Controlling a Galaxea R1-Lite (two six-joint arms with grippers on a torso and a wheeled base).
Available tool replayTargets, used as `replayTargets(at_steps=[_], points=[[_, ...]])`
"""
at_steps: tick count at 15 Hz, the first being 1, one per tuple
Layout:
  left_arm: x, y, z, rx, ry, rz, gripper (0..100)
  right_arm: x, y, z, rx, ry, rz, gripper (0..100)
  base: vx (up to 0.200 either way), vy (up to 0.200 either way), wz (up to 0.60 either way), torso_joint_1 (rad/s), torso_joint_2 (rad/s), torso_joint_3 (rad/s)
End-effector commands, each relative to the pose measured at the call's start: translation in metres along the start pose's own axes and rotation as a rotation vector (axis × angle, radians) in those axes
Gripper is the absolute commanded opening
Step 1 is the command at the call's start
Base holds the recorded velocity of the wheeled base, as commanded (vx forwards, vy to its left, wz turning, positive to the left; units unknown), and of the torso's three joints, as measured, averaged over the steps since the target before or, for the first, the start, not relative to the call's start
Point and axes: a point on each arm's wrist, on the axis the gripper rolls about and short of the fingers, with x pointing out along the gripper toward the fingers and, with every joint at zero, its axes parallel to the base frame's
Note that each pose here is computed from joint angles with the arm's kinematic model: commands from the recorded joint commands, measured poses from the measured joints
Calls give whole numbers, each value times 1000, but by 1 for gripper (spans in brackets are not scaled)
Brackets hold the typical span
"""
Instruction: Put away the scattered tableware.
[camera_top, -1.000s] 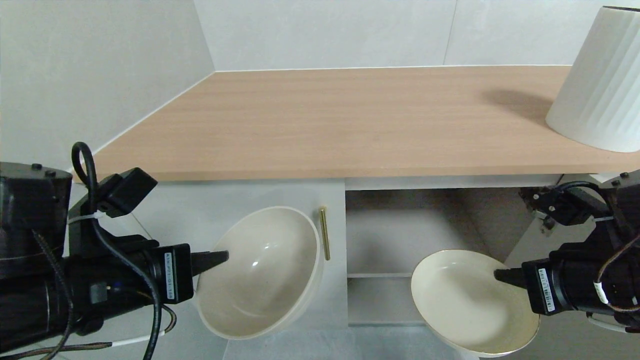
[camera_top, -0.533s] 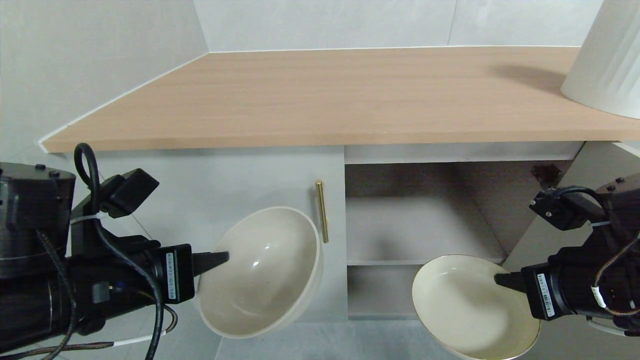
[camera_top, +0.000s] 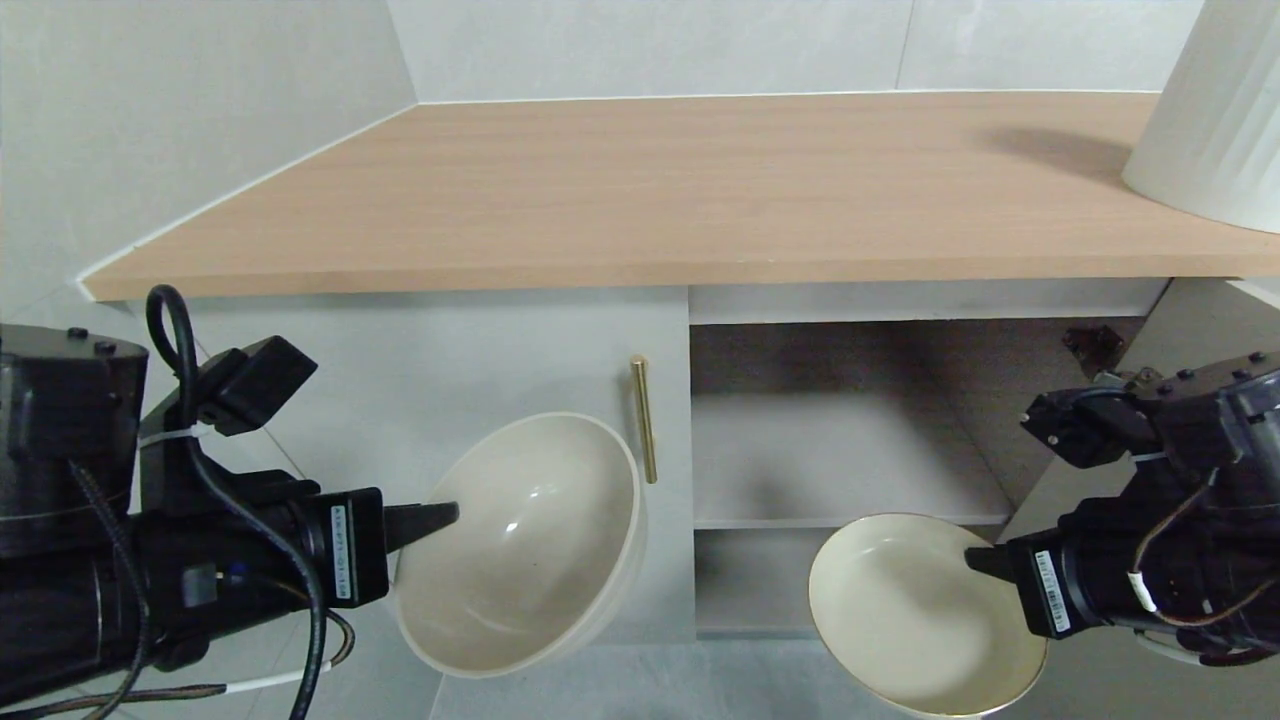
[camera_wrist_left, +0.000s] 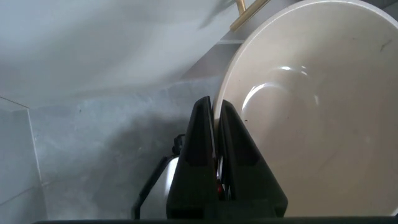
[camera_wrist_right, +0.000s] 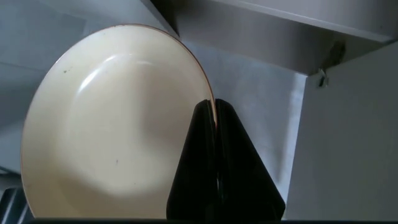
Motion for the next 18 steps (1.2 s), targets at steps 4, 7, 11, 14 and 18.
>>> replayTargets(at_steps=[4,7,11,14,18], points=[[2,0,0,-1,5,3,0,91,6,-8,89,106,-93,0,0,0,0,0,0,0],[3,0,0,-1,14,-9,0,148,1,-18,154,39,-186,0,0,0,0,0,0,0],[3,0,0,-1,18,-17,0,181,-13,-19,239,-55,-283,0,0,0,0,0,0,0],[5,0,-1,-1,27,-15,0,204,-31,-11,285,-118,-376,0,0,0,0,0,0,0],[9,1,-2,-2,38,-10,0,225,-49,7,345,-203,-494,0,0,0,0,0,0,0]])
